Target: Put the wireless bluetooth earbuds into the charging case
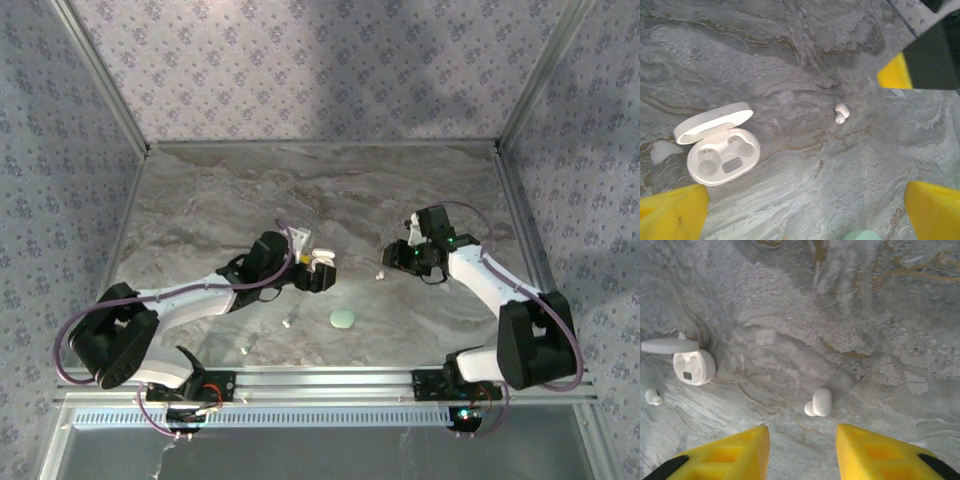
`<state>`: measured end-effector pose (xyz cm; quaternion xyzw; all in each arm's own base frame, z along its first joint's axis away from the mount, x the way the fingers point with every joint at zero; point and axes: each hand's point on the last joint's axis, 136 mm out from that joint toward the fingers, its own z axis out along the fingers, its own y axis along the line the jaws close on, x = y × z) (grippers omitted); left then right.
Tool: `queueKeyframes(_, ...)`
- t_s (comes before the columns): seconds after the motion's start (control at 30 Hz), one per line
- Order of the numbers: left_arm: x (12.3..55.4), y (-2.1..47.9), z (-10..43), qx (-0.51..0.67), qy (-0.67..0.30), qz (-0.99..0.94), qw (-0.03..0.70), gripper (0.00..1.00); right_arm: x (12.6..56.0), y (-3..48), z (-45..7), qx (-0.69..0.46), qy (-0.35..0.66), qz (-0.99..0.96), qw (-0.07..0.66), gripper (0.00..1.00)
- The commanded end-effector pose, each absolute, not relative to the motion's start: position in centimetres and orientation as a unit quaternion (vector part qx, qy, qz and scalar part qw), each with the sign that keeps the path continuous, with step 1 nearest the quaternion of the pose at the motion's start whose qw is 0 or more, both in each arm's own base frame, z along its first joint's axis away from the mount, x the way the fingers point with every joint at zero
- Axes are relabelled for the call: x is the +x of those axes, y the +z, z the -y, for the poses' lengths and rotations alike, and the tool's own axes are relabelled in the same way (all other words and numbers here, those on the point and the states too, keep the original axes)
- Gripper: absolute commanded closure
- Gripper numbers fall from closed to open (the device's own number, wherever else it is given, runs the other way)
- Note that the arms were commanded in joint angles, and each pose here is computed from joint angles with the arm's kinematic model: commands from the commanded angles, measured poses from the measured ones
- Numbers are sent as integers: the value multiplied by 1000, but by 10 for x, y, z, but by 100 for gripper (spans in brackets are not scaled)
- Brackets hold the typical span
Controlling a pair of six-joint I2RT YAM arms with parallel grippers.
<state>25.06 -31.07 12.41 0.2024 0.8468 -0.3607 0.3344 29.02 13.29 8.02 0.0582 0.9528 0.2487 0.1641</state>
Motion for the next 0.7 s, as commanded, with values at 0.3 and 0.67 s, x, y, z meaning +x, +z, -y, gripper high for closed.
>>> queueKeyframes(0.3,256,130,318,222,-345,-843,347,0,292,32,-138,81,286,-951,83,74)
queueKeyframes(0.67,256,130,318,224,-343,-844,348,0,297,24,-153,74,301,-948,68,71)
